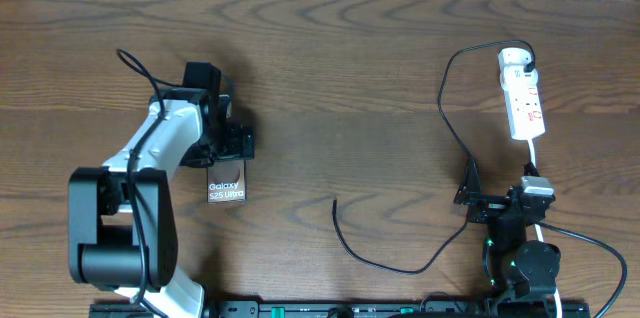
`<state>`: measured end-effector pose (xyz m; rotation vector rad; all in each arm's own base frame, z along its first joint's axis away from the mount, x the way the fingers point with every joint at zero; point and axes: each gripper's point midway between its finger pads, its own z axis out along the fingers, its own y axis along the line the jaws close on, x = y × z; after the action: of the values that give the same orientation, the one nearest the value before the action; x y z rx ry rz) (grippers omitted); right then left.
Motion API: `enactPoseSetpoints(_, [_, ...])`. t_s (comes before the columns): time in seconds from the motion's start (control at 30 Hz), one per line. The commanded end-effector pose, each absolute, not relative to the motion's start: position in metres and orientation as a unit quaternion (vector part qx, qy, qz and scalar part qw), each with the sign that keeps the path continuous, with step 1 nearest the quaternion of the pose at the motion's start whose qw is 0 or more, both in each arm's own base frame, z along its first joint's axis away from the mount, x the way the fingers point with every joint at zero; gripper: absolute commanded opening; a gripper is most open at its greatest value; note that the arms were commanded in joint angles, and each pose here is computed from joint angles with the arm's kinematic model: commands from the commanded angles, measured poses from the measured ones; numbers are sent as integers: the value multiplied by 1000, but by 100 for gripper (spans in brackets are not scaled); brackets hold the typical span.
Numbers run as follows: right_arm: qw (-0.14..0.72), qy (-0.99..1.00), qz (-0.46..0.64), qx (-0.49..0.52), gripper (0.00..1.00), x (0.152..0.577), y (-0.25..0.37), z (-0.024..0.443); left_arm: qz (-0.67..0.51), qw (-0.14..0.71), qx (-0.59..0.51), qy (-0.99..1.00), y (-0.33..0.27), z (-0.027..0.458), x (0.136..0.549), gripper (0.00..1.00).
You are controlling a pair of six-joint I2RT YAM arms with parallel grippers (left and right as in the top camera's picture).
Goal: Plug charger to phone and switch on socket
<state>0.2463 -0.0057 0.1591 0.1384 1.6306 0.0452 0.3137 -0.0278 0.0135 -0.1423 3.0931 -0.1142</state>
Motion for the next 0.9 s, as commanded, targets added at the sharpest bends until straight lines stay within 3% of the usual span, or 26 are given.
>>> enactPoseSetpoints(0.0, [684,727,18,57,99,246,-5,159,-29,14,-40,999,-25,8,313,98])
enactPoseSetpoints(0.87, [684,727,18,57,99,246,-5,159,-3,23,-39,999,-16,-9,307,98])
